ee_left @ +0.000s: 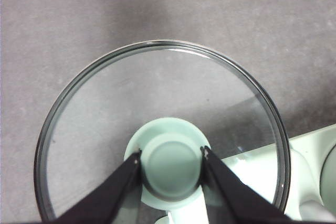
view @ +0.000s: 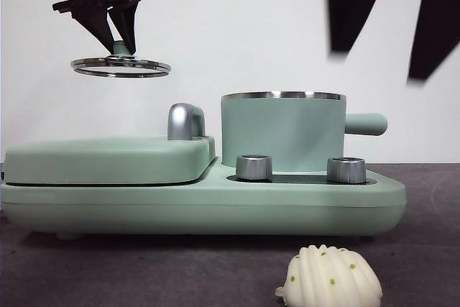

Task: Put the buns in a small steamer

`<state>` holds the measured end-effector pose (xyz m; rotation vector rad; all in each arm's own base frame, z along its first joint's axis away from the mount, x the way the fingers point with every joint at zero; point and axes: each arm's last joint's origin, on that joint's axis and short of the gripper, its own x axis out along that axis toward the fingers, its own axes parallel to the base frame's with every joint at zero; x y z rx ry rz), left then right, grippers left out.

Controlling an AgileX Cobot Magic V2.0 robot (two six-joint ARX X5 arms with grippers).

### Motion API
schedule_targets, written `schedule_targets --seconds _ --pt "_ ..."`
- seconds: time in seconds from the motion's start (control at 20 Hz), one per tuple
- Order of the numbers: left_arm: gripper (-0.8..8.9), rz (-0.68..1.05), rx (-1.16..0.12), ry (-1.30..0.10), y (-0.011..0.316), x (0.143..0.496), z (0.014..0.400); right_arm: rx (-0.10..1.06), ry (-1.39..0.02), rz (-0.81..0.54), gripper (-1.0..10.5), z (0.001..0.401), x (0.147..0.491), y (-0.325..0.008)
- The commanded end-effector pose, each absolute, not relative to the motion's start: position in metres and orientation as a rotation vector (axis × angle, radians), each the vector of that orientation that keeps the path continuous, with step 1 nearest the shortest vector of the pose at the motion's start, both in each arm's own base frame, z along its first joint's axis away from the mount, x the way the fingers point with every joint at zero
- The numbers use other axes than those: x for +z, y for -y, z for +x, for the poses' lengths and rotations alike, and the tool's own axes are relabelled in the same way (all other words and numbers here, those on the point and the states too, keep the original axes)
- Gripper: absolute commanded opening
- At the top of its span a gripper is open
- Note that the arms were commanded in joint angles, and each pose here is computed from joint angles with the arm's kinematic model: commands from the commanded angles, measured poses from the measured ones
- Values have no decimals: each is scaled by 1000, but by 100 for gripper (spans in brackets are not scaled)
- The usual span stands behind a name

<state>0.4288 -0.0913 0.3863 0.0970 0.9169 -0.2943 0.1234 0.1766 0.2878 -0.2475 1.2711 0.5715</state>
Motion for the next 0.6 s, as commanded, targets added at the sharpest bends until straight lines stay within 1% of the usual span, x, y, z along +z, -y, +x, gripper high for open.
schedule_targets --seconds 0.05,0.15,0.25,0.5,0.6 --pt "56 86 -308 -852 94 403 422 567 -1272 -195 447 120 259 -191" --pt "55 86 -312 -854 97 403 422 561 -1272 -173 446 121 235 -196" --pt "56 88 -316 -854 98 403 421 535 -1300 -180 446 123 213 -199" --pt "56 89 -320 -854 100 403 421 502 -1363 -219 442 130 182 -209" --pt "56 90 -322 -854 101 403 421 494 -1374 -227 378 132 175 -213"
